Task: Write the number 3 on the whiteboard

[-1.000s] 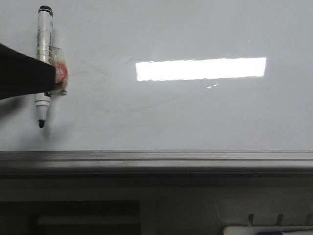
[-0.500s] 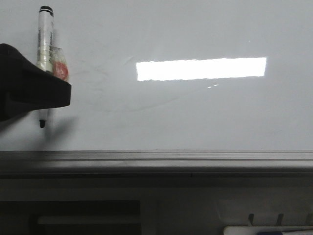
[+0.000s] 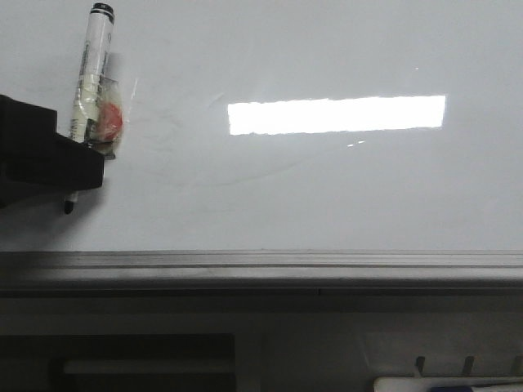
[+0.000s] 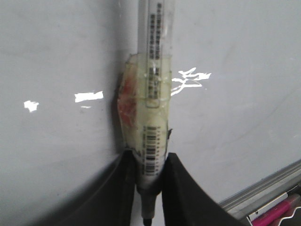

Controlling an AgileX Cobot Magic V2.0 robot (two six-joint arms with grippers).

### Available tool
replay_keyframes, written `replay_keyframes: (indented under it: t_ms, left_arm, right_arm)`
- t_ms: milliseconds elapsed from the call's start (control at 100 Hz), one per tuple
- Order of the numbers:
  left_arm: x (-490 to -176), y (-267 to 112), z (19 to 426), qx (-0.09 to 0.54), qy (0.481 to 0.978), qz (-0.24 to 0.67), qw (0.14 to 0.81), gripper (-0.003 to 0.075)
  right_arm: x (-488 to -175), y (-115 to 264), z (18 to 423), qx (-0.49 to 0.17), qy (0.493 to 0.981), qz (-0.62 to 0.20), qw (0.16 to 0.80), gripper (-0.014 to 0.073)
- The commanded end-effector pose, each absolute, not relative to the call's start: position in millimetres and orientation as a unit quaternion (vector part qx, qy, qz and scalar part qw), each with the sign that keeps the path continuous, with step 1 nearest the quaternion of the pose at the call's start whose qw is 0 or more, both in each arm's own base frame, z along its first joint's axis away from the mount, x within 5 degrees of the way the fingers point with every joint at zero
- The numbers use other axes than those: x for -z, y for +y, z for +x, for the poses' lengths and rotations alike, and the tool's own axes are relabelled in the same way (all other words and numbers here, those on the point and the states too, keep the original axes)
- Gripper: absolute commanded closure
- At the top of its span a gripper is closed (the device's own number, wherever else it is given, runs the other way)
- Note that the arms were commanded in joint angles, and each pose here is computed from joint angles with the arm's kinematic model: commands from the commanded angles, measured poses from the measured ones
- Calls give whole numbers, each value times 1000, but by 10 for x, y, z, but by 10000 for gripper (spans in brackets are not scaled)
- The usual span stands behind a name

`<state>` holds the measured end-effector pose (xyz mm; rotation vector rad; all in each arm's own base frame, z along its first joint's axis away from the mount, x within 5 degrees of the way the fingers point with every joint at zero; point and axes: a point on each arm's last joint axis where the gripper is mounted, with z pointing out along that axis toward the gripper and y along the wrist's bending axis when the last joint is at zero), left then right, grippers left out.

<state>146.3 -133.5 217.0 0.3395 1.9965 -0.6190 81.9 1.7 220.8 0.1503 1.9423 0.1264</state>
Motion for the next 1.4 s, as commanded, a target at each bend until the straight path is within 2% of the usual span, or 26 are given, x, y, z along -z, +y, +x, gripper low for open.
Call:
replay_keyframes:
  t_ms: [0,180,350,450,600,670,760,890,990,1140,1390]
  left_arm:
    - [-2278,-1358,1507,266,805,124,515,741]
    - [-2267,-1389,1474,252,798,184,515,741]
    - [-2326,-1403,1426,237,769,254,537,741]
    - [-2379,-1405,1388,226,744,298,554,741]
    - [-2433,-1418,1330,202,700,372,575,741]
    - [-2430,-1438,1306,183,673,420,581,741]
    - [-2422,-1461,1274,159,638,477,584,741]
    - [-2437,-1483,1252,149,607,508,593,741]
    - [-2449,-1500,1233,144,583,528,600,741]
    - [-2441,-1519,1202,123,545,574,599,741]
    - [-2435,-1522,1201,121,542,578,598,741]
  right_arm:
    - [-2402,4,867,-53,794,66,602,644]
    - [-2528,58,840,-70,810,44,581,644]
    - [-2535,227,819,-110,824,-62,553,625]
    - [-2582,334,802,-128,813,-139,551,538]
    - [-2729,518,791,-171,780,-232,556,326]
    - [-2779,620,791,-186,767,-280,547,276]
    - [-2836,765,800,-199,748,-340,535,276]
    - [-2905,989,864,-193,711,-414,534,275]
    - [-2958,1121,946,-184,696,-435,540,275]
    - [-3029,1300,1081,-180,703,-448,523,276]
    - [-3180,1635,1188,-193,690,-477,508,279]
